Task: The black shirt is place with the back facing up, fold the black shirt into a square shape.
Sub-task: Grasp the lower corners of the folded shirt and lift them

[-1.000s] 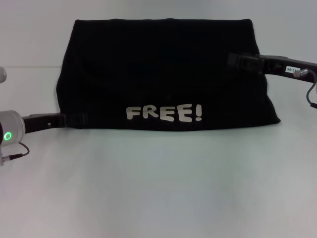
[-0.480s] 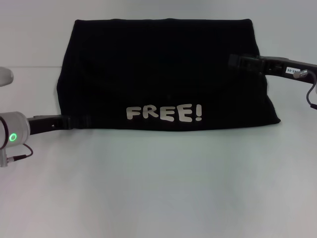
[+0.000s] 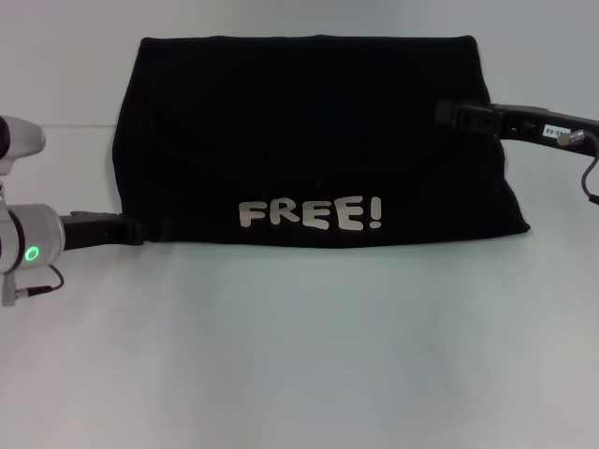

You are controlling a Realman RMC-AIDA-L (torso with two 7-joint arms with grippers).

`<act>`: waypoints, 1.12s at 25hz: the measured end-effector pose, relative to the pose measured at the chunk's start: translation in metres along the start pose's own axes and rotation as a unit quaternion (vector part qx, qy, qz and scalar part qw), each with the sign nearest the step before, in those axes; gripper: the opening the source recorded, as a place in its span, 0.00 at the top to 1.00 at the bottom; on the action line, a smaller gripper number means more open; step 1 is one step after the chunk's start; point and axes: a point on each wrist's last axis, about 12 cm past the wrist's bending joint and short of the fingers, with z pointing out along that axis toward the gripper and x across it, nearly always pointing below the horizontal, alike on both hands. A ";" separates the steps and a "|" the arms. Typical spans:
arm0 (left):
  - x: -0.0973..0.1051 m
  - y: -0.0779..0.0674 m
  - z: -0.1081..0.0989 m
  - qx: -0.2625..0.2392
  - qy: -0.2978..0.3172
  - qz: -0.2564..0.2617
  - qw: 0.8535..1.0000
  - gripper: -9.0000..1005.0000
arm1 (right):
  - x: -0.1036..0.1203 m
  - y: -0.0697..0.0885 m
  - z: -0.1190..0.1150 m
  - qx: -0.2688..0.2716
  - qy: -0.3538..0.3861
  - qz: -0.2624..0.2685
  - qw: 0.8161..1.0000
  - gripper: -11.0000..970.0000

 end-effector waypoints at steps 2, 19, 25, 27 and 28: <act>-0.001 0.001 -0.001 -0.003 -0.001 0.001 1.000 0.24 | 0.000 0.000 0.000 0.000 -0.001 0.001 1.000 0.40; -0.008 0.003 -0.002 -0.010 0.004 0.017 1.000 0.93 | 0.006 -0.009 -0.009 0.019 0.006 0.014 1.000 0.40; -0.013 0.006 -0.006 -0.015 -0.001 0.025 1.000 0.96 | 0.011 -0.021 -0.018 0.055 0.032 0.032 0.997 0.41; -0.014 0.009 -0.009 -0.018 0.000 0.026 1.000 0.98 | 0.013 -0.025 -0.021 0.070 0.049 0.039 0.996 0.41; -0.014 0.010 -0.009 -0.018 0.002 0.027 0.999 0.98 | 0.013 -0.028 -0.022 0.080 0.060 0.043 0.994 0.41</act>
